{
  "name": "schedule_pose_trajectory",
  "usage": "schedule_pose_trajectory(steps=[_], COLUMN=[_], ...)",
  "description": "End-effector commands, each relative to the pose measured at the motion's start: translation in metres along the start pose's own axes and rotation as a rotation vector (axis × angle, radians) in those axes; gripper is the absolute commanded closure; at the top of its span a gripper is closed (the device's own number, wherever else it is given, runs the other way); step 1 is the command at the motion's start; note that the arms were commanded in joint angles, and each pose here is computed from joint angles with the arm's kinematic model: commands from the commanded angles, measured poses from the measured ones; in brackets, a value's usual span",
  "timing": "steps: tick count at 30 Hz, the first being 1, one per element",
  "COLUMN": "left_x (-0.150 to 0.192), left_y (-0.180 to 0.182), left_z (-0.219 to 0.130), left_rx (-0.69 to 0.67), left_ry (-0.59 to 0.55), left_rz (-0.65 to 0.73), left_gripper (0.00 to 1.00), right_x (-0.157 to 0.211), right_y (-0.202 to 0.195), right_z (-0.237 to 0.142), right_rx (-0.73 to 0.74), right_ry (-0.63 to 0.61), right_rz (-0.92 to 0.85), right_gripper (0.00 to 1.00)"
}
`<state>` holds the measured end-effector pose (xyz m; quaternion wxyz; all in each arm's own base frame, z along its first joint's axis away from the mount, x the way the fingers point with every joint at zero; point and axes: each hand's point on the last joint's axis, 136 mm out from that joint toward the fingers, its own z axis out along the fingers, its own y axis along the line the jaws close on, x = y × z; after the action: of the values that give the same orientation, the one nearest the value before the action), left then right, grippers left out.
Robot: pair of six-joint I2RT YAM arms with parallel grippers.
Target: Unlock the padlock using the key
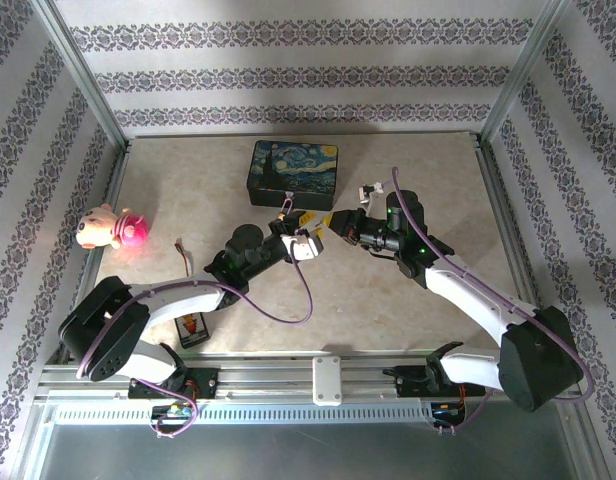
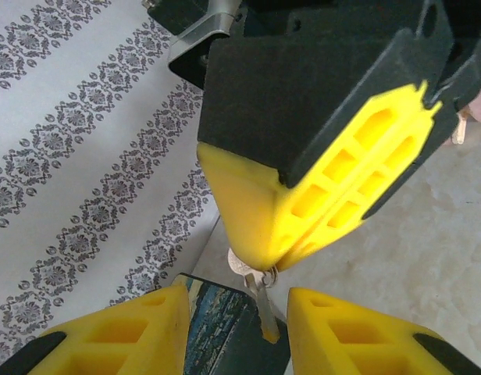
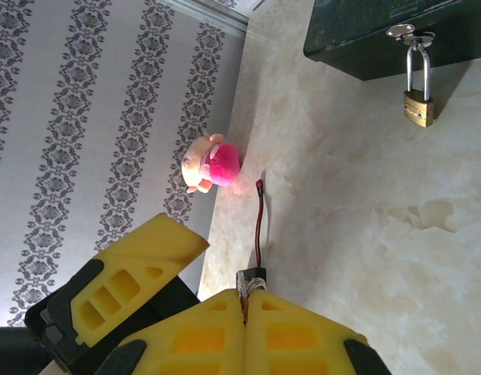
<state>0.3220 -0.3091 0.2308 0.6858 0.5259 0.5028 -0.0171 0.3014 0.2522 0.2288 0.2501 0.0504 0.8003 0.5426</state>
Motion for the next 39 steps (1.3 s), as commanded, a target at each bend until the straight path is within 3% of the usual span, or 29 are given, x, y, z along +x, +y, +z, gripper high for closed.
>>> schedule_pose_trajectory(steps=[1, 13, 19, 29, 35, 39], left_x=[-0.018, -0.007, -0.007, -0.007, -0.014, -0.019], left_y=[0.008, 0.006, 0.007, 0.009, 0.009, 0.008], left_z=[0.006, 0.015, 0.014, 0.008, -0.008, -0.027], left_rx=[-0.032, -0.026, -0.026, -0.021, 0.066, 0.16], left_ry=[-0.046, 0.016, 0.024, 0.042, 0.052, 0.074], left_rz=[0.033, 0.043, 0.035, 0.013, -0.124, -0.208], left_gripper=[0.63, 0.76, 1.0, 1.0, 1.0, 1.0], right_x=[-0.006, -0.006, -0.005, -0.008, -0.012, -0.017], right_y=[0.017, 0.018, 0.016, 0.022, 0.034, 0.043], right_z=[0.0, 0.003, 0.004, 0.005, -0.003, -0.015], right_rx=[-0.027, -0.031, -0.028, -0.04, -0.051, -0.065], right_ry=[-0.012, -0.001, 0.006, 0.005, -0.005, -0.034], right_rz=[-0.015, -0.015, -0.016, -0.049, -0.124, -0.188], right_gripper=[1.0, 1.0, 1.0, 1.0, 0.67, 0.57])
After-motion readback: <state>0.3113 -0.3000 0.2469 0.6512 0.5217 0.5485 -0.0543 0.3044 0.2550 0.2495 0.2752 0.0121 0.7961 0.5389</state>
